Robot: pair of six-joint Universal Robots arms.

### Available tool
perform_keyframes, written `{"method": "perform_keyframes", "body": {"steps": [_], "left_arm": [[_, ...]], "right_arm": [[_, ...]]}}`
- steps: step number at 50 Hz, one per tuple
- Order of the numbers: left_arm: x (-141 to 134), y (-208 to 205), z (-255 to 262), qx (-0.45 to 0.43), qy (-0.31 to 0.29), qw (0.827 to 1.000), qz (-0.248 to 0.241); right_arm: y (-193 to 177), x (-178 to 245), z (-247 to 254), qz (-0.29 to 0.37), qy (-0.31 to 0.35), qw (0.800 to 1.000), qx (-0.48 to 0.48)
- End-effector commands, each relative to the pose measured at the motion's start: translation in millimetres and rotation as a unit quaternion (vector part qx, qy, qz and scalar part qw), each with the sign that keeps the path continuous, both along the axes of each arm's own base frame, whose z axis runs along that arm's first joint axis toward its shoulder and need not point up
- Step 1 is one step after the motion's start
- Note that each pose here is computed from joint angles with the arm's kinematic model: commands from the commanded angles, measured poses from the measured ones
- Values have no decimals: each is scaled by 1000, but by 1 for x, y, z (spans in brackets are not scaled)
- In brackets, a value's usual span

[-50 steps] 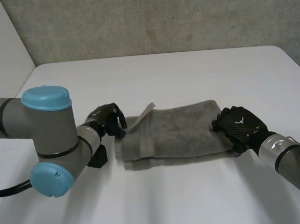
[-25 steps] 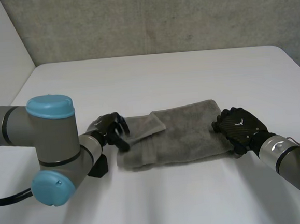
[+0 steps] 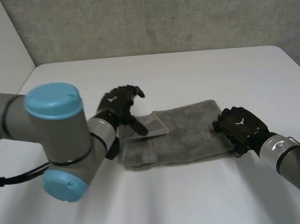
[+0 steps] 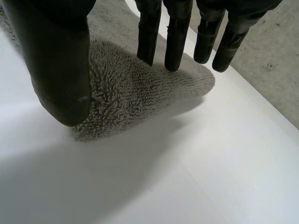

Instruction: Fold the towel.

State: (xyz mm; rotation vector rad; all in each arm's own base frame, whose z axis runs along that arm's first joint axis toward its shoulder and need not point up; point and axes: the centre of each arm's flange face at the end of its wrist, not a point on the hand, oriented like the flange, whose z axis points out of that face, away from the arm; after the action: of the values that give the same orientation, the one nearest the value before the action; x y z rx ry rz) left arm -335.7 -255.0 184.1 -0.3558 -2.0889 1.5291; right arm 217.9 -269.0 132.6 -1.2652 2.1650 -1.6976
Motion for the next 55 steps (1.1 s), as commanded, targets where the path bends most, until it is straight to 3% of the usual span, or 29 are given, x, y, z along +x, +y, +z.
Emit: {"method": "perform_keyframes", "body": {"steps": [1, 8, 14, 20, 32, 45, 55], "left_arm": [[-13, 12, -34, -4, -75, 996, -37], [-24, 24, -46, -39, -134, 988, -71], [-29, 9, -42, -108, -151, 982, -37], [-35, 0, -46, -151, -182, 971, -33], [-30, -18, -52, -156, -192, 969, -4], [2, -55, -52, -143, -204, 967, 60], [-1, -44, -47, -142, -201, 968, 51]], "right_arm": [[0, -1, 0, -1, 0, 1000, 1], [0, -1, 0, -1, 0, 1000, 1], [0, 0, 0, 0, 0, 1000, 1], [0, 0, 0, 0, 0, 1000, 1], [0, 0, -2, 0, 1, 1000, 2], [0, -1, -1, -1, 1, 1000, 2], [-2, -2, 0, -7, 2, 1000, 0]]}}
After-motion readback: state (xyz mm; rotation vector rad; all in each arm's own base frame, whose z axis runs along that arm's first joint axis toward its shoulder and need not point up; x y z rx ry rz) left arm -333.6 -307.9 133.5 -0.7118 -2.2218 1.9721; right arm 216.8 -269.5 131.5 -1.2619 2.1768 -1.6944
